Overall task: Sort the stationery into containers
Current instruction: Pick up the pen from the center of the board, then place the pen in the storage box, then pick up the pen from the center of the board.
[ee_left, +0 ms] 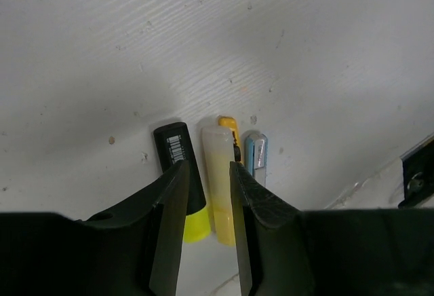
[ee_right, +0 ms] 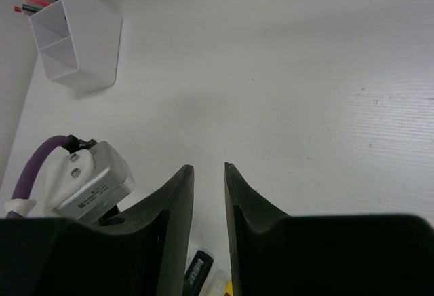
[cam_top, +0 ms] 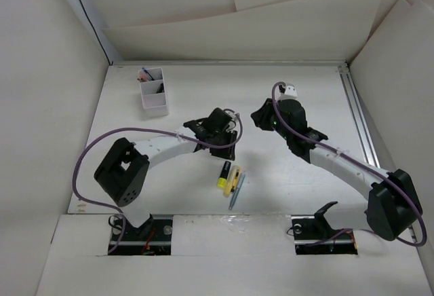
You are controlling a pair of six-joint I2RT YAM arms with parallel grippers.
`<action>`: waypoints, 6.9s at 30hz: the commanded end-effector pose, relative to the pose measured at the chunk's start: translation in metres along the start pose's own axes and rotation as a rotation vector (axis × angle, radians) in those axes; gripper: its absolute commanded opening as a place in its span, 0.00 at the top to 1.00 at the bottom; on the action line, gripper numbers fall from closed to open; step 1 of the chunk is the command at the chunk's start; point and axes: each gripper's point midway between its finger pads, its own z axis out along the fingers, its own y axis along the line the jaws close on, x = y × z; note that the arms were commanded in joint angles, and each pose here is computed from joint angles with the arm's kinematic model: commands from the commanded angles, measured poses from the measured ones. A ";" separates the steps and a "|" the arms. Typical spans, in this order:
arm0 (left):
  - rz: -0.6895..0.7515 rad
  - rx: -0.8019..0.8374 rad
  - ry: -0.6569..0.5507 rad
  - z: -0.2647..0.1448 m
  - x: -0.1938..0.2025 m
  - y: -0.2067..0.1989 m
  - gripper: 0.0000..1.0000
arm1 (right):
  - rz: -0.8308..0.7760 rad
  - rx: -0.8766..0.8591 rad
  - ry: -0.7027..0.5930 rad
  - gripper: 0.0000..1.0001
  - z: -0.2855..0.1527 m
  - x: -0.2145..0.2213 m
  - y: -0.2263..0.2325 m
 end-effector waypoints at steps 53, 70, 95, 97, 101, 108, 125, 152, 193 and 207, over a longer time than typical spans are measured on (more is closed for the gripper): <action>-0.037 -0.458 -0.177 0.019 -0.035 0.056 1.00 | 0.010 -0.036 -0.028 0.65 -0.004 -0.013 0.009; -0.550 -0.501 -1.012 -0.198 -0.266 0.211 1.00 | 0.009 -0.059 -0.012 0.65 -0.003 -0.012 0.014; -0.391 -1.235 -1.204 -0.253 -0.273 0.326 1.00 | -0.008 -0.132 -0.015 0.65 -0.010 -0.014 0.027; -0.387 -1.234 -1.224 -0.250 -0.275 0.328 1.00 | -0.007 -0.137 -0.022 0.65 -0.010 -0.016 0.028; -0.348 -1.250 -1.204 -0.232 -0.278 0.329 1.00 | -0.017 -0.144 -0.018 0.65 -0.009 -0.014 0.028; -0.322 -1.224 -1.233 -0.222 -0.288 0.332 1.00 | -0.026 -0.158 -0.022 0.65 -0.009 -0.013 0.029; -0.287 -1.227 -1.213 -0.198 -0.275 0.342 0.83 | -0.035 -0.170 -0.026 0.65 -0.007 -0.013 0.031; -0.350 -0.303 -1.174 -0.224 -0.319 0.143 0.77 | -0.019 -0.094 -0.049 0.66 -0.007 -0.012 0.020; 0.147 -0.319 -0.037 0.033 0.034 -0.004 0.64 | 0.036 0.023 -0.035 0.76 0.001 -0.014 -0.010; 0.160 -0.415 -0.031 0.042 0.040 0.019 0.79 | 0.035 0.013 -0.018 0.76 0.003 -0.009 -0.009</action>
